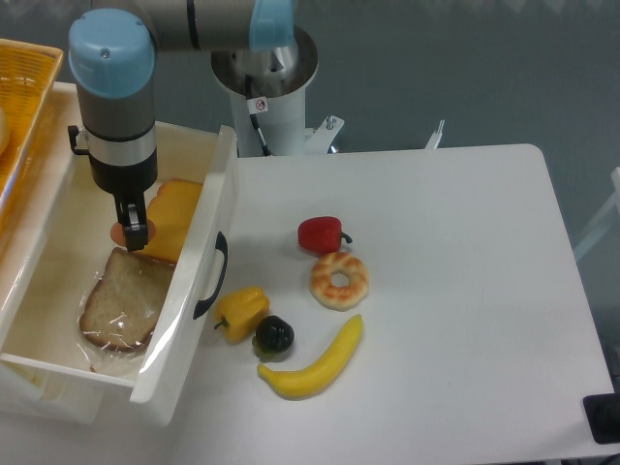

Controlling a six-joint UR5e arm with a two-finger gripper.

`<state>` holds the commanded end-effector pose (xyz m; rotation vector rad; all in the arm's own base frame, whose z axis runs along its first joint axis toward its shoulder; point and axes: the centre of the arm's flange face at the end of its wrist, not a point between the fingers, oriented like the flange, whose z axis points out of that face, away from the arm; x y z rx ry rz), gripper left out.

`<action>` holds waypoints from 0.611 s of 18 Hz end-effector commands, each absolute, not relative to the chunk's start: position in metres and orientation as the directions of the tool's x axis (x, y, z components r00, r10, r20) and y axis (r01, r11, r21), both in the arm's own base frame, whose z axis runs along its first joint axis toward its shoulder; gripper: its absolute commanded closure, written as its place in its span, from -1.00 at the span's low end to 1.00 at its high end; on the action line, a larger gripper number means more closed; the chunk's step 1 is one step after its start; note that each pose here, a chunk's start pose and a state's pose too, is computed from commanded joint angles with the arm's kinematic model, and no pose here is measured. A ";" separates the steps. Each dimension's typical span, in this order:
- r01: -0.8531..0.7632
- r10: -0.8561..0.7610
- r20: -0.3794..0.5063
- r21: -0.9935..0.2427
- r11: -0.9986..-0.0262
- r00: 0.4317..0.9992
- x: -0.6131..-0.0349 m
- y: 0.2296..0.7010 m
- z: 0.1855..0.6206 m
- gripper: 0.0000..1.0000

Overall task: Place the egg in the upper white drawer
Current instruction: 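Open the gripper to release the egg in the drawer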

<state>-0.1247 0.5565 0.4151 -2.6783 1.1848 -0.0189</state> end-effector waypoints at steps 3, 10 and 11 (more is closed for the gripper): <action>-0.730 -0.733 -0.068 -0.197 -0.655 0.676 -0.124 0.555 0.412 0.55; -0.729 -0.733 -0.065 -0.196 -0.655 0.677 -0.124 0.556 0.410 0.45; -0.729 -0.734 -0.063 -0.196 -0.656 0.677 -0.124 0.555 0.410 0.44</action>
